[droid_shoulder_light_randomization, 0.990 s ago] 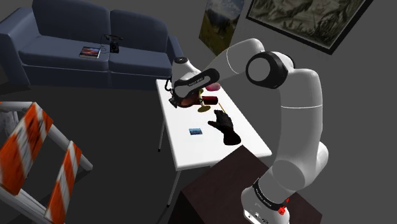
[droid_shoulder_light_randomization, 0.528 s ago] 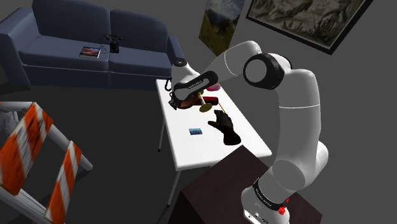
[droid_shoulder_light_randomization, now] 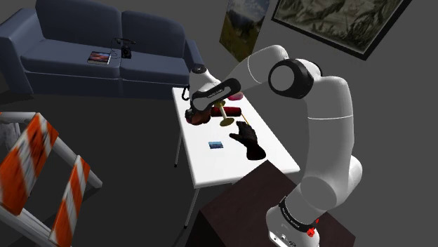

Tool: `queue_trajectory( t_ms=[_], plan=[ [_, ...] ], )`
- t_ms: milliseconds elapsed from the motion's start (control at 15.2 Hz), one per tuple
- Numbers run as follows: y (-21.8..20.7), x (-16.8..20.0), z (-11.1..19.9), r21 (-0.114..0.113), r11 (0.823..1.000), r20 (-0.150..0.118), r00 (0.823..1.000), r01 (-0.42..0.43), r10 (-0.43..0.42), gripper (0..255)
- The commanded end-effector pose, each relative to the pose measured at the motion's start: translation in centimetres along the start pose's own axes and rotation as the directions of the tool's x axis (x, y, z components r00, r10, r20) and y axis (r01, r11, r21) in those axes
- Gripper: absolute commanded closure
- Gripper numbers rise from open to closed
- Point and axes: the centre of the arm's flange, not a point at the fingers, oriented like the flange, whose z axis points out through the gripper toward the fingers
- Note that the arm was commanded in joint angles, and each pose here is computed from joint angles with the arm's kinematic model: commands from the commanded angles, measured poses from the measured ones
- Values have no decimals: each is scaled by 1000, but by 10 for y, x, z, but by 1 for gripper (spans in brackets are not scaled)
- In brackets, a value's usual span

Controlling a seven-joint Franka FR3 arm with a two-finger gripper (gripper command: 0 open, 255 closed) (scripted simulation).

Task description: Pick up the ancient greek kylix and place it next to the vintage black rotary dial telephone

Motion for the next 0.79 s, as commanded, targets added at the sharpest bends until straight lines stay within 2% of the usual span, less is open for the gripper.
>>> queue_trajectory(
  t_ms=[0, 264, 726],
  plan=[
    [0, 0, 0, 0, 1000, 0, 1000, 0, 0, 0],
    [0, 0, -50, 0, 1000, 0, 1000, 0, 0, 0],
    [0, 0, -50, 0, 1000, 0, 1000, 0, 0, 0]
  ],
)
